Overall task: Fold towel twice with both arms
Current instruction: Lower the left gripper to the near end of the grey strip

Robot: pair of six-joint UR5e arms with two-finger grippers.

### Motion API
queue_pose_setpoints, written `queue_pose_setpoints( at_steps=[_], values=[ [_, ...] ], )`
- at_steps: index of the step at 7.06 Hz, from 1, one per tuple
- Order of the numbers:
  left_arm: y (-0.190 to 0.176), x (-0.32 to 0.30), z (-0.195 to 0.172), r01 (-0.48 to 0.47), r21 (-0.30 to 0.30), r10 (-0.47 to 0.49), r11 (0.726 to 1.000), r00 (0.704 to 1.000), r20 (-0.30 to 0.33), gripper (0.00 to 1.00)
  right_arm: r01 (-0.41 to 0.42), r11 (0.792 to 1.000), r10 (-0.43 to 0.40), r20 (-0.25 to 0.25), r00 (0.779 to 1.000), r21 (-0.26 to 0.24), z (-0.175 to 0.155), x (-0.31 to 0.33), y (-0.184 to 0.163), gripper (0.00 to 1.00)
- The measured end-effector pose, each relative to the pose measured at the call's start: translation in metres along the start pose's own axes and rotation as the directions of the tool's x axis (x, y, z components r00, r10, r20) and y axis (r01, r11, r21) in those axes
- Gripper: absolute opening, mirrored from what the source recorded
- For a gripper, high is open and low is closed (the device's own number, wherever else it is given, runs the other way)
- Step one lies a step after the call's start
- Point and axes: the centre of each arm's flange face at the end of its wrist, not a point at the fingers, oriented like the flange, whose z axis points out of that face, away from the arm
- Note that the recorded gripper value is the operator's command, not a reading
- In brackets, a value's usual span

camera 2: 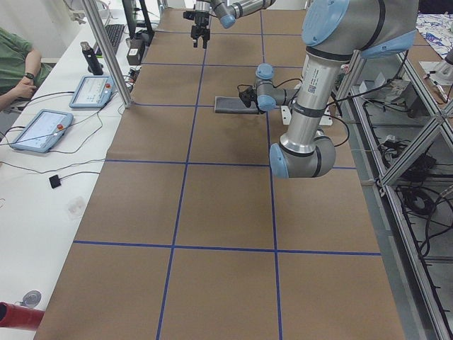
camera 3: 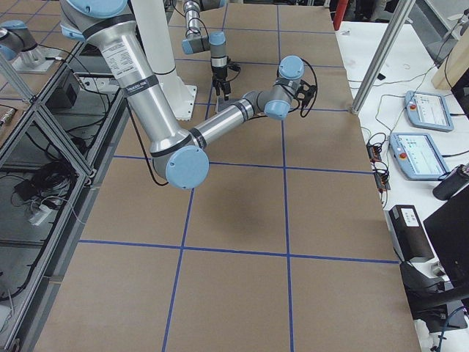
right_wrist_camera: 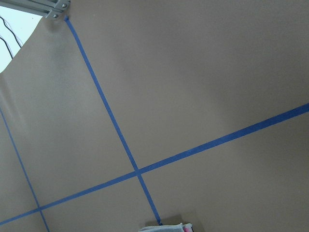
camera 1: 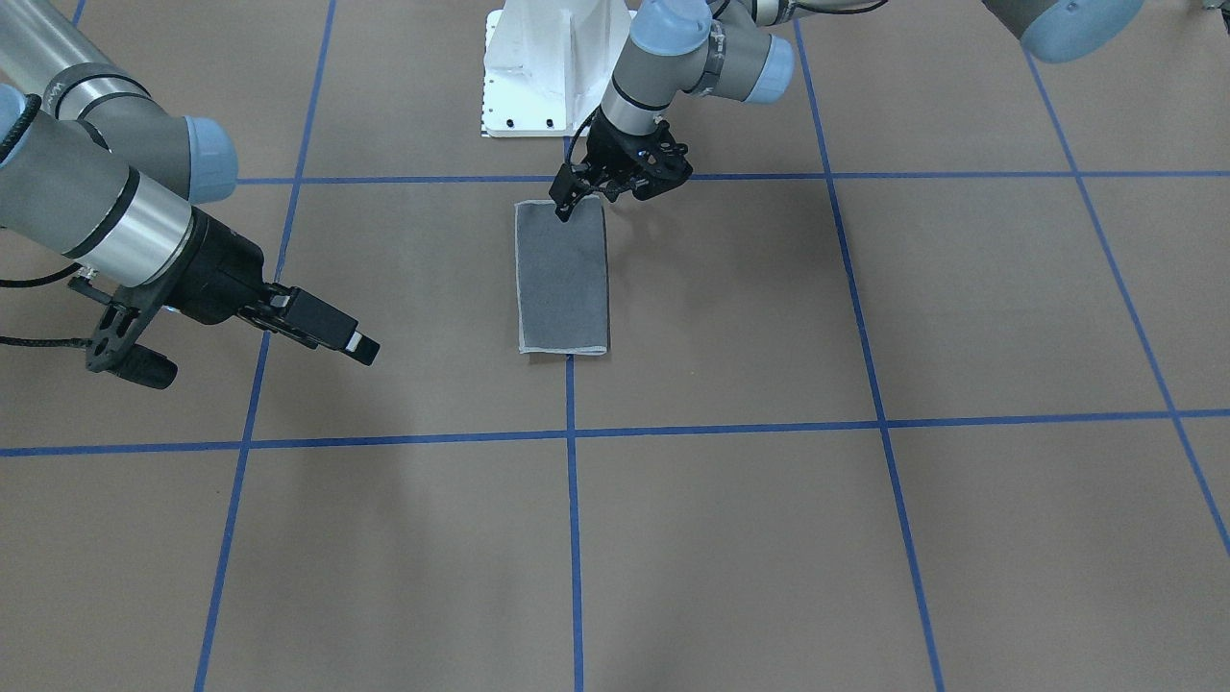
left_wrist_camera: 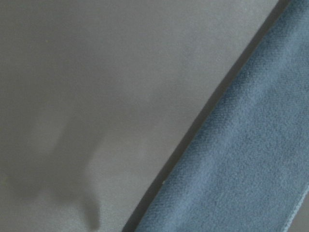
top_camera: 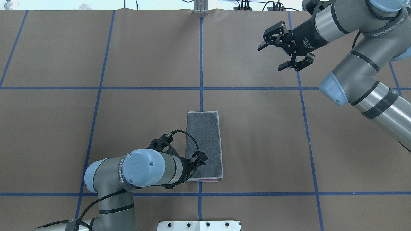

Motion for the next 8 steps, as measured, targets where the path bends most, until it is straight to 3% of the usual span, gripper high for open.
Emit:
queue_pose_setpoints(
  at_steps=[6, 7, 8],
  values=[
    [-0.0002, -0.0011, 0.0060, -0.006, 0.003, 0.006, 1.000, 1.000, 0.009, 0.87, -0.001, 1.000, 0.001, 0.000, 1.000, 0.001, -0.0004, 0.0008, -0.0007, 1.00],
    [-0.0007, -0.0016, 0.0073, -0.006, 0.005, 0.006, 1.000, 1.000, 0.011, 0.85, 0.000, 1.000, 0.000, 0.000, 1.000, 0.000, -0.0004, 0.0007, -0.0006, 1.00],
    [-0.0011, -0.0020, 0.0084, -0.006, 0.005, 0.006, 1.000, 1.000, 0.011, 0.78, 0.001, 1.000, -0.001, 0.001, 1.000, 0.001, -0.0005, 0.0007, -0.0006, 1.00]
  ],
)
